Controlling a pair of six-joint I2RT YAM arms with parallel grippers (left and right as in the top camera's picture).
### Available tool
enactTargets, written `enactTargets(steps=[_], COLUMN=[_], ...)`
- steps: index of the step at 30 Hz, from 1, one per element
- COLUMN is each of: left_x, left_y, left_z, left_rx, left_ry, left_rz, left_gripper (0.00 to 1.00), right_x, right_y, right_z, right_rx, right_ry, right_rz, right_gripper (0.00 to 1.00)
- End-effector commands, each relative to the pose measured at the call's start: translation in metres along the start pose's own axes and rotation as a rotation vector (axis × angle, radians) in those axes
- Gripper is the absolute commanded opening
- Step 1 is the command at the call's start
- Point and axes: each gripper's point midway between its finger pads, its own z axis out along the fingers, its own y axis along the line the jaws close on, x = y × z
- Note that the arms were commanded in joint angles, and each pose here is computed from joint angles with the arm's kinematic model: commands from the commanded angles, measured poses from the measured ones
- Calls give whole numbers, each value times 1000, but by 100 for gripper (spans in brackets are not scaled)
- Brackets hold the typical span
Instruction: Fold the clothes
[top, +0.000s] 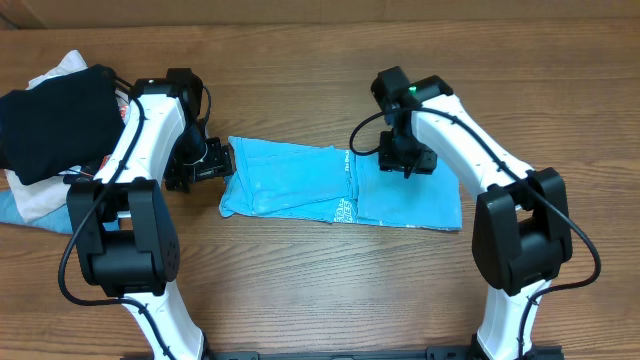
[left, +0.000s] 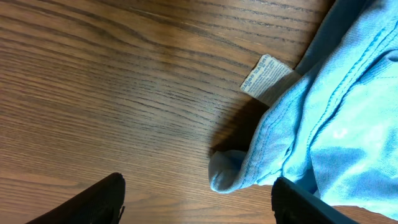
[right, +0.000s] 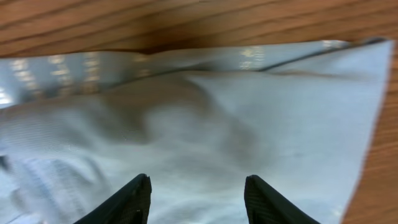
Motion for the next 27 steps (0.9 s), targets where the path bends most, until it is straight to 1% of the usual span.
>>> enactTargets(steps=[1, 4, 6, 8, 11, 15, 18, 27], left_x=[-3, -4, -7, -12, -19, -31, -34, -33], left_y=[-3, -6, -16, -27, -47, -59, -66, -72], left_z=[-1, -1, -1, -1, -1, -1, 0, 29], left_rx=[6, 24, 74, 124, 219, 240, 240, 252], left_ry=[-8, -10, -23, -50, -94, -157, -178, -200], left_rz=[10, 48, 134, 231, 301, 332, 360, 376], left_gripper=[79, 81, 82, 88, 92, 95, 96, 96], right_x=[-9, -14, -15, -16, -18, -17, -18, -19], right_y=[-11, -25, -39, -59, -85, -113, -125, -131], right_z=[-19, -19, -18, -16, -14, -11, -9, -8], right_rx=[7, 43, 68, 100, 113, 124, 128, 126], right_ry=[-56, -63, -54, -35, -4, 30, 42, 41], right_rz=[24, 51, 73, 109, 170, 238, 266, 280], right_gripper=[53, 54, 55, 56, 57, 57, 58, 58])
